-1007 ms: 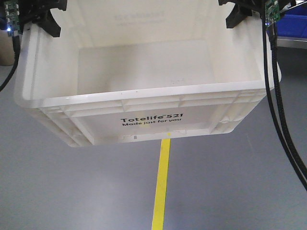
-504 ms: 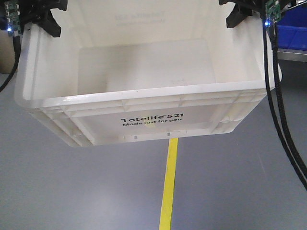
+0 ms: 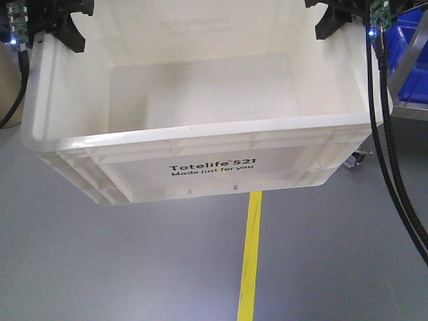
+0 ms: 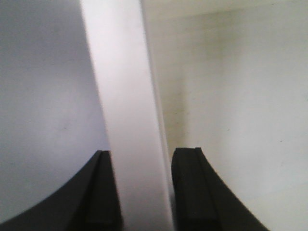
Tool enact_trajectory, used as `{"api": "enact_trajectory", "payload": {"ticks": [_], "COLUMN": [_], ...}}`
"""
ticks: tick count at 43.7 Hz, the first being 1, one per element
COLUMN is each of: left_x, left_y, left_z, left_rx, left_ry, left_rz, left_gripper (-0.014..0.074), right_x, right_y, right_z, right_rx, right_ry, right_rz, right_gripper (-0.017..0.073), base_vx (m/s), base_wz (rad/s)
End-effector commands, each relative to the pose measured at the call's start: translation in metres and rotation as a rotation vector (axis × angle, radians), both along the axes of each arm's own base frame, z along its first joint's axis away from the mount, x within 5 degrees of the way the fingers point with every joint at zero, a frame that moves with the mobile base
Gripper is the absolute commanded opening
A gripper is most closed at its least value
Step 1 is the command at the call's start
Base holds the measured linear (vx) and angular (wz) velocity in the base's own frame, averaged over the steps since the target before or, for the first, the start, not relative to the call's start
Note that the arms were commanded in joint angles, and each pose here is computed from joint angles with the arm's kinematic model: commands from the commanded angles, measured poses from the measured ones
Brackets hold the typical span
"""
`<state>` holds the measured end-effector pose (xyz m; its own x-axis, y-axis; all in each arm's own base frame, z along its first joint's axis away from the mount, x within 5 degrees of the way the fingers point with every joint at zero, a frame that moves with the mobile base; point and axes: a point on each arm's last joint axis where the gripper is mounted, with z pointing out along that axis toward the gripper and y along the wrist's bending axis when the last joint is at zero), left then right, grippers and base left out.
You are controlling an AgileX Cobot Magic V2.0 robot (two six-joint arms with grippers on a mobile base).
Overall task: Place moving items into box and shelve
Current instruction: 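Hold the tote with both grippers while the base drives away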
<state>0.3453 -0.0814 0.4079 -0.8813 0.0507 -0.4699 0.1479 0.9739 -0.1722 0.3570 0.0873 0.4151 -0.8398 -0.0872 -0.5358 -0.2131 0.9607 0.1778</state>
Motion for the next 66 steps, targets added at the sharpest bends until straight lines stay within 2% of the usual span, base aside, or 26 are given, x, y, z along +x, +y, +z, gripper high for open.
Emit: {"api": "enact_trajectory", "payload": {"ticks": [1, 66], "left_x": [-0.0083, -0.0079], "left_y": [-0.0002, -0.0003], "left_z": [0.0300, 0.0297], "left_rx": [-0.054, -0.054], "left_ry": [-0.154, -0.154], "left_rz": [-0.004, -0.003], "left_gripper": [-0.0006, -0.0006], "right_x": [-0.0338, -0.0338], "right_y": [0.0154, 0.0154], "right_z": [0.0496, 0.0496], "right_rx": [0.200, 0.201], "right_ry": [-0.129, -0.129], "right_rz": [0.133, 0.133], "right_gripper": [-0.0003, -0.0003], "base_vx": [0.47, 0.51], "base_wz": [0.05, -0.01]}}
